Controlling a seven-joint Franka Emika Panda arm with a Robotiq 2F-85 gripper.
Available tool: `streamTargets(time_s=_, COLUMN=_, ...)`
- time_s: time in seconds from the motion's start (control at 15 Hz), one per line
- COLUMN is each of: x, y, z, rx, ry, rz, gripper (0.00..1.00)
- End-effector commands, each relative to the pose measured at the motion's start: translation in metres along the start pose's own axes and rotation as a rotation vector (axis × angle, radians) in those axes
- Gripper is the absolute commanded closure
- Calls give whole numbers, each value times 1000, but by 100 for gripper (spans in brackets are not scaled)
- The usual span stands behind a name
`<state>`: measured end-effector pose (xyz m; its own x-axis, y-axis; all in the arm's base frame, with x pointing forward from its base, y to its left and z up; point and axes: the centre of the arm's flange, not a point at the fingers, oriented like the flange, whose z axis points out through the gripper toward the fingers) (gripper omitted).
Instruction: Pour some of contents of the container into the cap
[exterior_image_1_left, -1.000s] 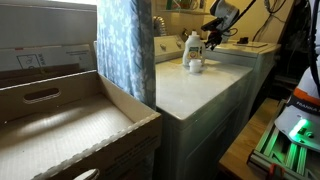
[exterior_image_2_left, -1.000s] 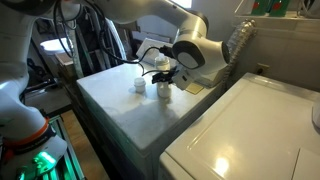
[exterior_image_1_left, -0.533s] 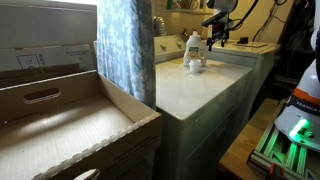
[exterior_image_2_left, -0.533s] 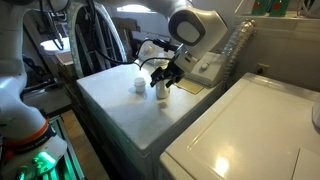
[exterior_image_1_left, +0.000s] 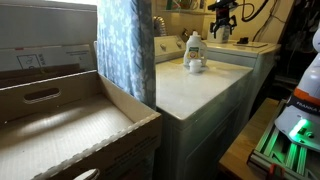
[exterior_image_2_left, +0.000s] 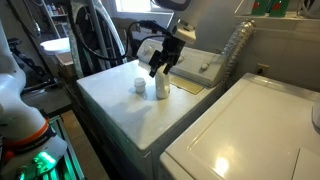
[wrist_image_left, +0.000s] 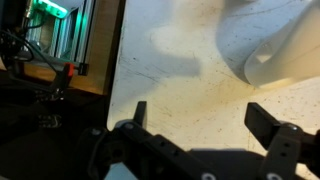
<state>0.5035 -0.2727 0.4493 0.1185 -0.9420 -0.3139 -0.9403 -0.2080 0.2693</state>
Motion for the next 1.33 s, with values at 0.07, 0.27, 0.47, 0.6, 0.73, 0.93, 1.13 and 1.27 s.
streamTargets(time_s=0.07, x=-60, y=43, z=-19, rx=40, ry=83, rz=-239, gripper=0)
streamTargets(time_s=0.27, x=-101, y=52, z=-32, rx=82, ry=114, rz=-397, gripper=0)
streamTargets(time_s=0.47, x=-133, y=53, z=-41, rx=110, ry=151, rz=-555, gripper=0)
streamTargets(time_s=0.6, x=-150, y=51, z=-42, rx=139, ry=176, rz=-660, gripper=0)
streamTargets(time_s=0.73, x=-164, y=49, z=-43, rx=172, ry=195, rz=-764, gripper=0)
streamTargets(time_s=0.93, x=-179, y=45, z=-46, rx=239, ry=208, rz=-908, gripper=0)
streamTargets(time_s=1.13, x=-192, y=42, z=-48, rx=314, ry=129, rz=-991, gripper=0)
streamTargets(time_s=1.27, x=-190, y=32, z=-56, rx=284, ry=161, rz=-959, gripper=0)
